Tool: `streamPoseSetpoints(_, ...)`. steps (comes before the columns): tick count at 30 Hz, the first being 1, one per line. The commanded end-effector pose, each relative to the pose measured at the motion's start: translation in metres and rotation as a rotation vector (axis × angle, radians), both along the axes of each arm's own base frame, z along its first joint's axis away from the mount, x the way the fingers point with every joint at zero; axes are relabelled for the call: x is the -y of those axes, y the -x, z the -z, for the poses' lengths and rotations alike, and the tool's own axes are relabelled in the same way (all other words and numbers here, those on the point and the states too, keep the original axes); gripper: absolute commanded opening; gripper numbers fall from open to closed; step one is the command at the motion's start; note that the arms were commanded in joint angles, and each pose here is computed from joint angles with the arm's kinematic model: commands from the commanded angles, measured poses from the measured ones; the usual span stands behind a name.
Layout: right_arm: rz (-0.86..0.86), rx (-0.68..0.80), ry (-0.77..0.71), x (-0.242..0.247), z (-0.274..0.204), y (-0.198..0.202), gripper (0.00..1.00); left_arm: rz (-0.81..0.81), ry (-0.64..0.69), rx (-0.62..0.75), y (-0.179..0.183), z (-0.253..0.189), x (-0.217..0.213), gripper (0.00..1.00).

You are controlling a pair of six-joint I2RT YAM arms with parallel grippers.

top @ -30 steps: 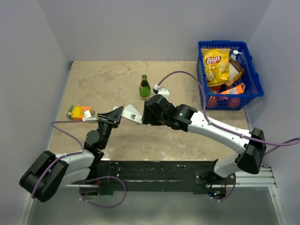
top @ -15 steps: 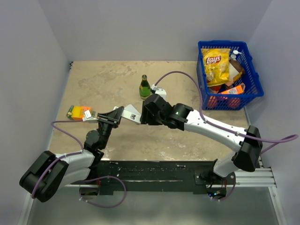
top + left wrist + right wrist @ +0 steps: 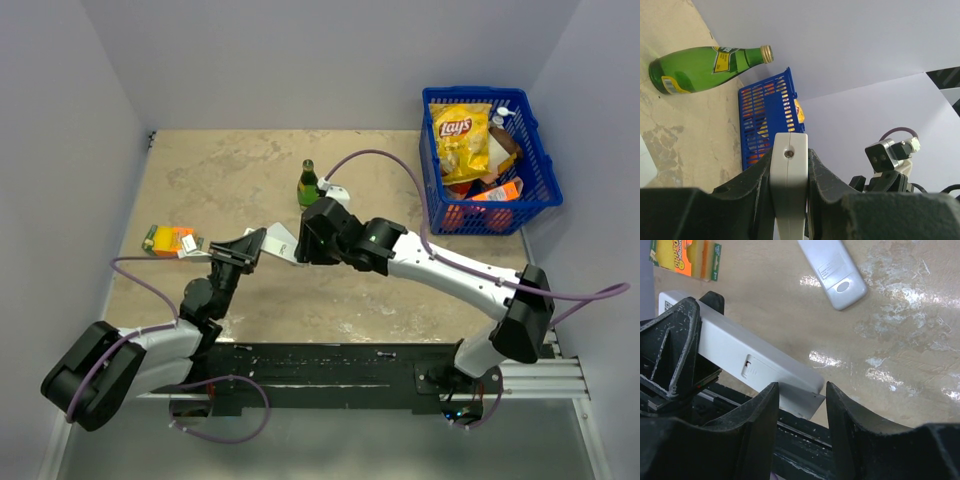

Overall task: Load the batteries into the remote control
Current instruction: Load the battery cover into the remote control.

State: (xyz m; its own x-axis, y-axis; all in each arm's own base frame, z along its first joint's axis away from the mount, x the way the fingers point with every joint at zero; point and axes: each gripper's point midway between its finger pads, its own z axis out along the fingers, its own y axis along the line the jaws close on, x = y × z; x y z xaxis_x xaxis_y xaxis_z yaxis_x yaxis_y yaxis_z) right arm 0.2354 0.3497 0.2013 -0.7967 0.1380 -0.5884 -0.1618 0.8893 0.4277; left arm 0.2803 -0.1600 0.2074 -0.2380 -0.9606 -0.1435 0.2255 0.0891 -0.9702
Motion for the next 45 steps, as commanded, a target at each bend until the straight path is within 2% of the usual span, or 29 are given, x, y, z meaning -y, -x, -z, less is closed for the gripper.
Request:
streamPoseSetpoints(1,0.001,0.021,-0.068,-0.015,-0.022,-0.005,0.46,0.007,-0.074,-0.058,0.033,0.050,-0.014,0.00)
streamPoseSetpoints(12,-0.023,0.006,-0.071,-0.028,-0.020,-0.005,0.48,-0.005,-0.119,-0.025,0.035,0.042,-0.005,0.00)
streamPoseSetpoints(22,-0.060,-0.004,-0.104,-0.046,-0.023,-0.002,0.53,0.022,-0.114,-0.013,0.040,0.036,0.007,0.00)
streamPoseSetpoints(30,-0.068,-0.031,-0.153,-0.059,-0.020,-0.001,0.54,0.038,-0.089,0.044,0.047,0.021,0.013,0.00)
streamPoseSetpoints(39,-0.057,-0.089,-0.166,-0.054,0.003,0.010,0.54,-0.008,0.002,0.130,0.062,0.000,-0.009,0.00)
streamPoseSetpoints(45,-0.026,-0.090,-0.136,-0.041,0.010,0.010,0.55,-0.047,0.003,0.170,0.065,-0.008,-0.019,0.00)
